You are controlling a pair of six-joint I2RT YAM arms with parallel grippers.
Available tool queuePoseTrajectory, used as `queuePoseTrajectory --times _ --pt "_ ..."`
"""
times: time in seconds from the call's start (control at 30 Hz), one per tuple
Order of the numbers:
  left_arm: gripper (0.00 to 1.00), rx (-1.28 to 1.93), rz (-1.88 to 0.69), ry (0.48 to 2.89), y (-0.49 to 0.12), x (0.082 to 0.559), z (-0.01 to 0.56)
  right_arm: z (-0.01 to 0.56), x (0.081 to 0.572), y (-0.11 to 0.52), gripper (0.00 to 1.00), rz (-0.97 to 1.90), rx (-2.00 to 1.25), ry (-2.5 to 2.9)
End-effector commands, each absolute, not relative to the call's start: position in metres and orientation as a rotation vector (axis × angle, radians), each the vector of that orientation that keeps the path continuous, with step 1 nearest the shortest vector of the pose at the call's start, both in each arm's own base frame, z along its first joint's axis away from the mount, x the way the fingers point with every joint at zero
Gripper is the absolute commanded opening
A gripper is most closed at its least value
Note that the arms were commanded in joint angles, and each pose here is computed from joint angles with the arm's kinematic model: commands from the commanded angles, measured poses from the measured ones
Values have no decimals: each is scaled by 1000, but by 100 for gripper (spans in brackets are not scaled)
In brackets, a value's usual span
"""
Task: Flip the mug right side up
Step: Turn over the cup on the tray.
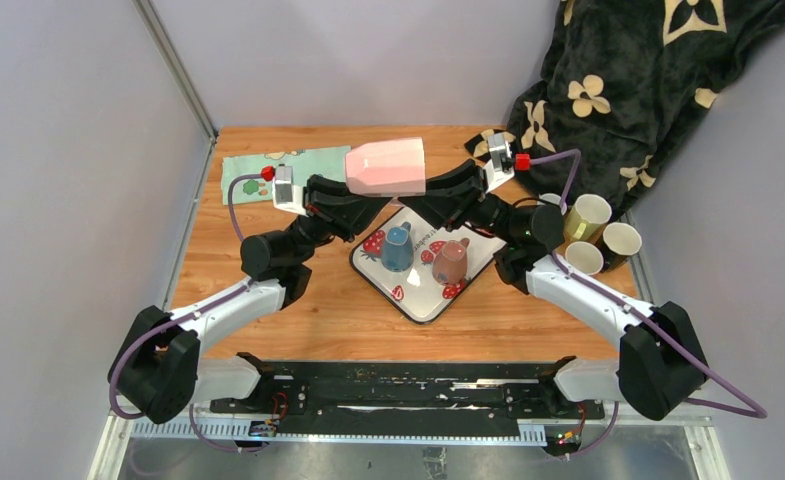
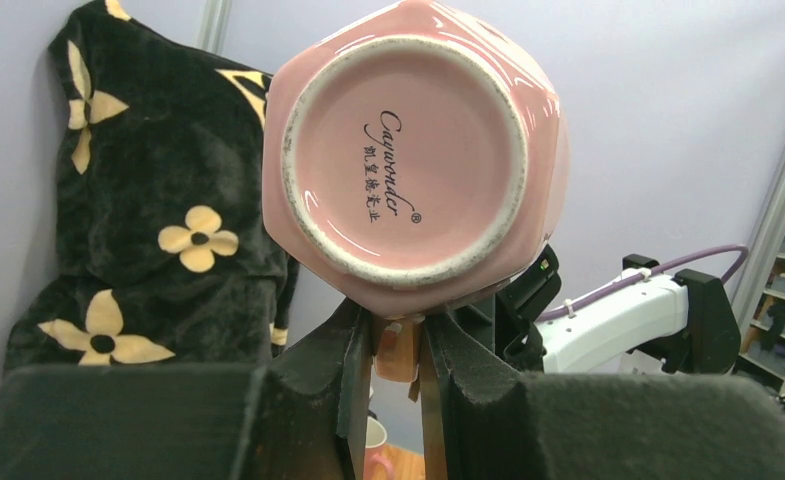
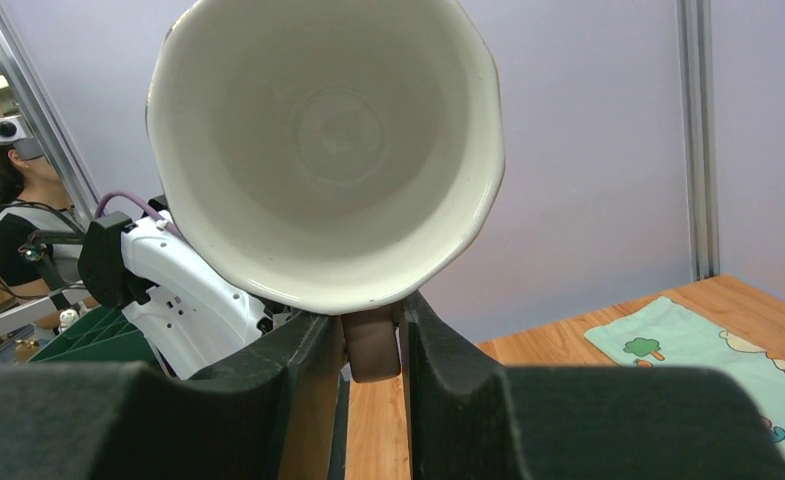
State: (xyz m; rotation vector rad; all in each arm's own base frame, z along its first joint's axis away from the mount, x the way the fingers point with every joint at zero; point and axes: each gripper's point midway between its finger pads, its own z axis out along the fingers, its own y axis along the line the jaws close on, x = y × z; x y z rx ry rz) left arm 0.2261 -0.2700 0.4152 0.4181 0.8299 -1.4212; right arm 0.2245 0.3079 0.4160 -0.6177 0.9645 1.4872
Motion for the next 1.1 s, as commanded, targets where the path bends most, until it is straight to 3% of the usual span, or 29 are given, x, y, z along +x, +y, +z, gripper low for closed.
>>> queuePoseTrajectory --times 0.0,0.7,1.07 --pt "0 471 -1429 673 -265 202 446 439 220 304 31 1492 -563 868" --pt "0 491 -1452 675 -272 197 444 447 220 310 25 1512 -551 862" --pt "0 499 -1453 678 -273 196 443 447 220 311 2 1506 -557 877"
